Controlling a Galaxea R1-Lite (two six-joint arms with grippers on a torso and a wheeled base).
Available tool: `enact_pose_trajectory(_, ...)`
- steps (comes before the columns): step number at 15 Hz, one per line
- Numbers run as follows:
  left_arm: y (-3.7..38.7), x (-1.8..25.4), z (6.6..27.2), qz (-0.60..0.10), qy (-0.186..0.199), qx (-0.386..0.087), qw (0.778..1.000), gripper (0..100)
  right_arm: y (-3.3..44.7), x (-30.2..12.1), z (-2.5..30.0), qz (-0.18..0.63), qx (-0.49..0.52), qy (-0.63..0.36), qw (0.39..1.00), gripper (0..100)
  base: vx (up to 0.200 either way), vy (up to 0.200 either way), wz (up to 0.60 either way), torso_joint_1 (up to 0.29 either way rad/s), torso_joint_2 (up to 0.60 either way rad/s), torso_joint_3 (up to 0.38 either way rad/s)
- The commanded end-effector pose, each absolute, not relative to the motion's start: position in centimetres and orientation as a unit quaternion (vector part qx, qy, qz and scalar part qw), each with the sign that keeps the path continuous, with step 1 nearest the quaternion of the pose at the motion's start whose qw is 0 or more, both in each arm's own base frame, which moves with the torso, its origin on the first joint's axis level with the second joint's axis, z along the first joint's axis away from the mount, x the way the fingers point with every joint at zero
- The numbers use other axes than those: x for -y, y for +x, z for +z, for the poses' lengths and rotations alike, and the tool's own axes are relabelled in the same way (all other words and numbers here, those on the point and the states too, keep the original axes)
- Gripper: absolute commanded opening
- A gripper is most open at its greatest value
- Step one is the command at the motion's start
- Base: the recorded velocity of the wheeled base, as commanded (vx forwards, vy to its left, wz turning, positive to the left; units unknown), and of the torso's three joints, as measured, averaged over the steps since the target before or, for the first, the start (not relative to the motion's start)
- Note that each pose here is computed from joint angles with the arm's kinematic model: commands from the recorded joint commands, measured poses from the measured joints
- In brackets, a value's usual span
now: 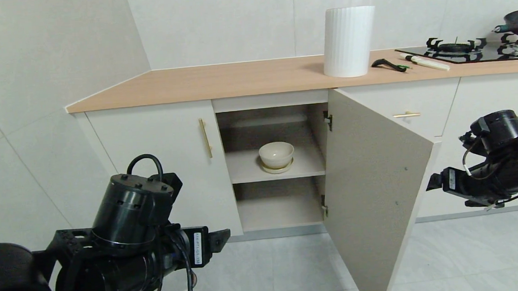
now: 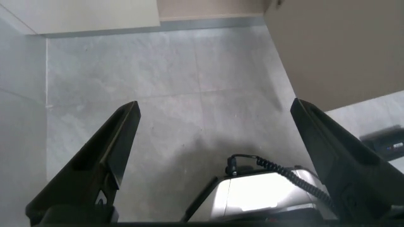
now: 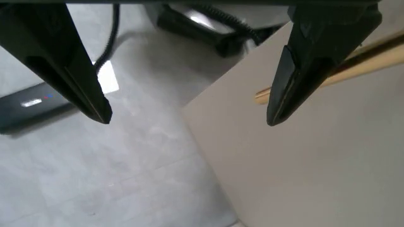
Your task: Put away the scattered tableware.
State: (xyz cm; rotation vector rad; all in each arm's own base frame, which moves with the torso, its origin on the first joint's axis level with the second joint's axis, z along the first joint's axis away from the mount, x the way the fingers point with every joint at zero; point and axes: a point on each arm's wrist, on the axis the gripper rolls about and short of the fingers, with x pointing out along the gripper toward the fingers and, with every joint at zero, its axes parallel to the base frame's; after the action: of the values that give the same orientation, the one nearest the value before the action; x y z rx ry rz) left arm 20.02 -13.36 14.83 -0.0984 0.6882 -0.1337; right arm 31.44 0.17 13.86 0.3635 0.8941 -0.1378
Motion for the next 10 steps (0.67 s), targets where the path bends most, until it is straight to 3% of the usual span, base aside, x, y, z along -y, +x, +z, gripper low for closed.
enact_pose_trajectory(1,19.9,13.3,15.1,-0.067,-0.050,-0.333,0.939,100,31.5,-1.4,13.9,-0.040,-0.433,0.170,0.884,100,0.000,0.000,0.00,0.000,0.00,0.000)
enact_pose_trajectory(5,20.2,12.1,16.1,-0.051,-0.056,-0.320,0.944,100,31.2,-5.0,14.7,0.016,-0.430,0.148,0.890,100,0.000,0.000,0.00,0.000,0.00,0.000)
enact_pose_trajectory(10,19.9,11.7,16.9,-0.049,-0.057,-0.310,0.948,100,31.7,-14.9,13.7,0.156,-0.446,0.089,0.877,100,0.000,0.000,0.00,0.000,0.00,0.000)
